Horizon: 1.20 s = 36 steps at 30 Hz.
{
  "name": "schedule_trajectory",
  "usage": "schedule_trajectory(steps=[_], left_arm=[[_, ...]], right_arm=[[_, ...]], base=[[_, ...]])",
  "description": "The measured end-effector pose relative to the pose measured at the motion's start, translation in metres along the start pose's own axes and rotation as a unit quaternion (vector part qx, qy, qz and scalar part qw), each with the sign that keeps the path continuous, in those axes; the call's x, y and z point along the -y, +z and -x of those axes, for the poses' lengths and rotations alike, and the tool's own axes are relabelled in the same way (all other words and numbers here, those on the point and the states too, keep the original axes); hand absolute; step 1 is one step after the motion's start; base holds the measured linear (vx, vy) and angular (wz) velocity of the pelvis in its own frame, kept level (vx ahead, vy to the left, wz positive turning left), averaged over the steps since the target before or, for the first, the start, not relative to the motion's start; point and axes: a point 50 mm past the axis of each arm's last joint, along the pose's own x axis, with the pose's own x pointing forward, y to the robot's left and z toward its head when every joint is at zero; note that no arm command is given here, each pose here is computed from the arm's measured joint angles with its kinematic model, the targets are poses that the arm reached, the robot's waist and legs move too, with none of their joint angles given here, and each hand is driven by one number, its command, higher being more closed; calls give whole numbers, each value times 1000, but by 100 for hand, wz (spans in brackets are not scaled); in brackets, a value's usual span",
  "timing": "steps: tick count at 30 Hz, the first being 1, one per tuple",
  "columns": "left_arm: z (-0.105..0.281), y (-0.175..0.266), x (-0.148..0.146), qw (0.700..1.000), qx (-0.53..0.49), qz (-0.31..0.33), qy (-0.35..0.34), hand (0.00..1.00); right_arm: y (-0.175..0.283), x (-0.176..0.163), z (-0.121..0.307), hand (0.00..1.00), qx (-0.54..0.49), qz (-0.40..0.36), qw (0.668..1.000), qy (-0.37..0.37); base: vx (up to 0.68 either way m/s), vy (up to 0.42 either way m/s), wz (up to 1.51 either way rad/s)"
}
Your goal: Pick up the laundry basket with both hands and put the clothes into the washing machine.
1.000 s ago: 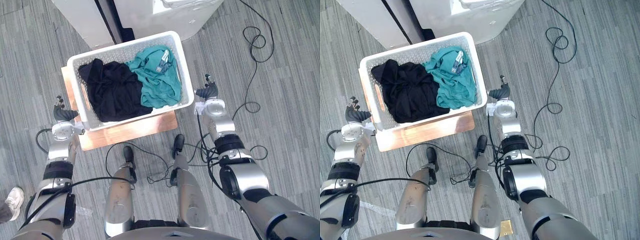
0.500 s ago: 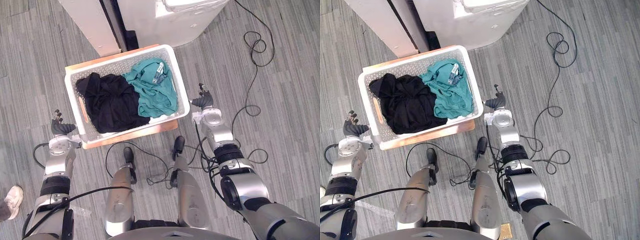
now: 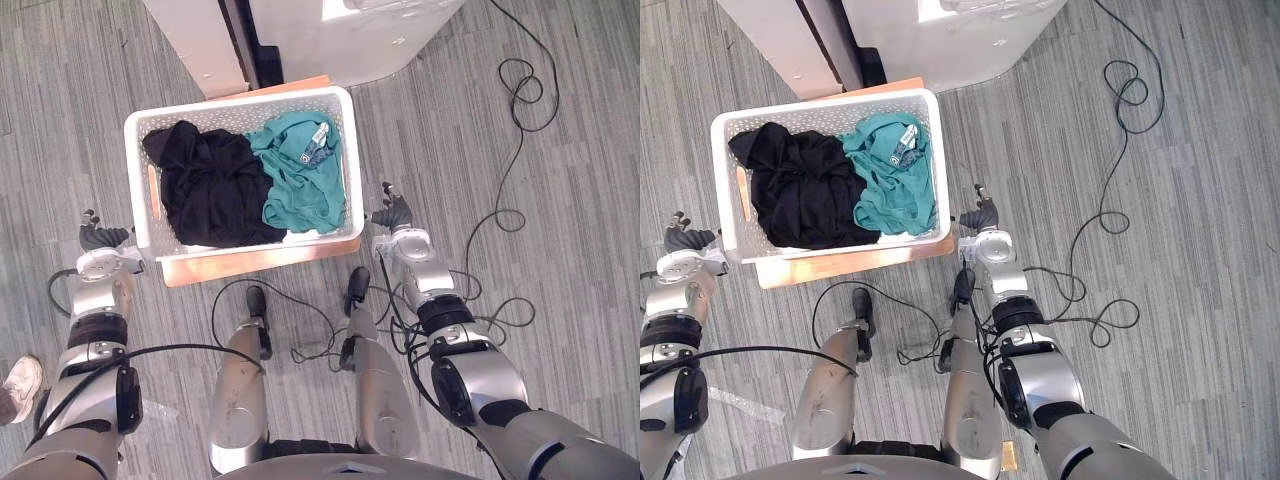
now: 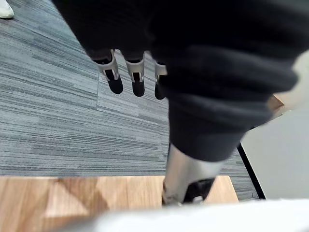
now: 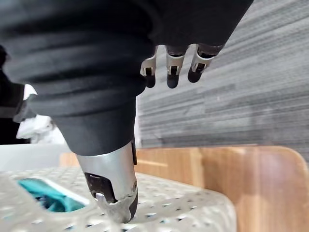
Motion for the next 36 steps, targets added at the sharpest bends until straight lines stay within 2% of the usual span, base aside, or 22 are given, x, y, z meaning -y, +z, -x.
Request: schedule_trajectory(steps=[5,10,16,20,24,29,36], left_arm=[[-4,-5,-18,999,-18,13,26,0],[-4,-18,-45,997,-38,33,54,0],[0,-31,-70,994,-45,57,83,0],[5,-21,-80,994,-8,66,88,0],[24,17,-67,988,110,85,63,0],[45,18,-48,981,147,119,41,0],[56,16,-48,979,160,121,34,0]], right_arm=[[19,43,-8,0,8,-9,998,-60],[67,93,-11,0,67,2,989,-130],[88,116,-6,0,97,-21,981,-168],[113,114,2,0,154,-33,974,-164],[134,109,21,0,233,-40,958,-160],[111,98,29,0,230,-62,960,-149],[94,77,29,0,214,-57,969,-112]], base=[[-21,3,-2],[-18,1,-3],[0,0,0],[0,0,0],[4,-2,5],[9,12,7],[0,1,0]])
